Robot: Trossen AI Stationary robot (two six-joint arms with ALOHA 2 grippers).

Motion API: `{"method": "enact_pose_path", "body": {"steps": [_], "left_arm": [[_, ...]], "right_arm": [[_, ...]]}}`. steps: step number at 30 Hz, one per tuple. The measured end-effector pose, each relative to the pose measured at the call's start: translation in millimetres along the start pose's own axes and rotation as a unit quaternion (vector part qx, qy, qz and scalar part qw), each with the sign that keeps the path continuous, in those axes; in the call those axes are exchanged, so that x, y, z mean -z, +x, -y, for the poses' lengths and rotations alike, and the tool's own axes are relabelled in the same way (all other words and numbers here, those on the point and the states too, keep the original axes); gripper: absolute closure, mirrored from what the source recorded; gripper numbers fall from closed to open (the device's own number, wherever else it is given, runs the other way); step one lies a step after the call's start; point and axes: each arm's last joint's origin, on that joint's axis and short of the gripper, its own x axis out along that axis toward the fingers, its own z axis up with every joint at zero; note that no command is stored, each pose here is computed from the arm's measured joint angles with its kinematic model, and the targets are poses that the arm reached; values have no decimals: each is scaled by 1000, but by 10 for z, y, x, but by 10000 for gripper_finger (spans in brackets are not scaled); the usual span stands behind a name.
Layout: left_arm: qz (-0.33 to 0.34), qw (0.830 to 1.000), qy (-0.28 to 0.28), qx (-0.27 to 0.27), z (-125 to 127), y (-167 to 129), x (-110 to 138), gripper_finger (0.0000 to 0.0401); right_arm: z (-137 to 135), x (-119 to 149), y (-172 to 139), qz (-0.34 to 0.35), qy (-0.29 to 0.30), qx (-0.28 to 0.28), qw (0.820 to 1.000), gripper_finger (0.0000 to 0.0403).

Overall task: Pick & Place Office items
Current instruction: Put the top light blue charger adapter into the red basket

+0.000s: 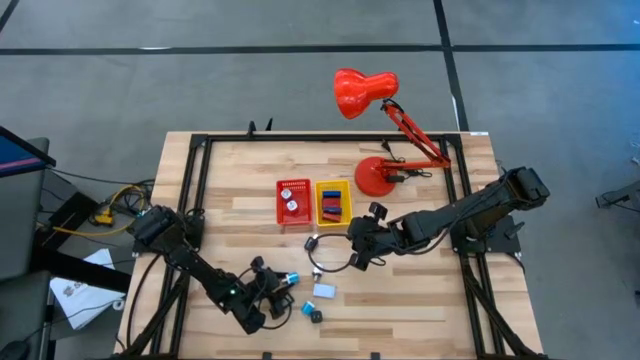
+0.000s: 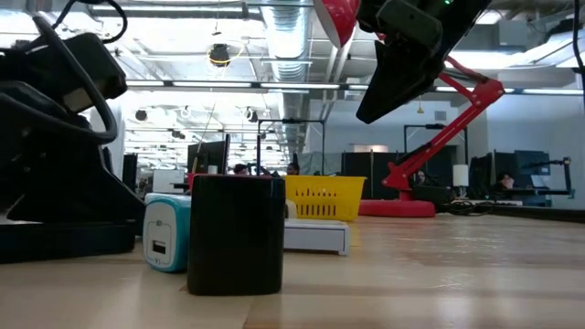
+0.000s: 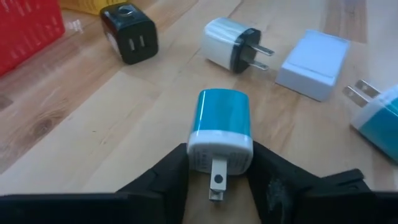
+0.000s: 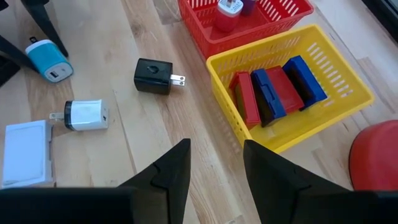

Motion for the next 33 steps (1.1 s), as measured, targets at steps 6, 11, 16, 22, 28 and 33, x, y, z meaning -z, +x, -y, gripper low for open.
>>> {"method": "enact_pose_path", "body": {"steps": [6,11,16,22,28,33], "left_arm": [[-1,1000,7,5,11,-1,-6,258],[0,1000,6,6,11,-12,-25,257],[2,1000,-14,15,-24,-142,-293,274],[-15,999,-17,30,-303,-302,-938,269],[-19,996,-50,66,-777,-275,-1588,273],[-27,997,-54,43,-1189,-237,-1840,273]], "right_arm": [[0,0,0,0,0,0,1000,262],[0,0,0,0,0,0,1000,262],[0,-1,0,0,0,0,1000,262],[7,-29,11,9,9,-3,1000,262],[46,-81,40,20,24,-2,1000,262],[66,-73,49,14,22,3,1000,262]]}}
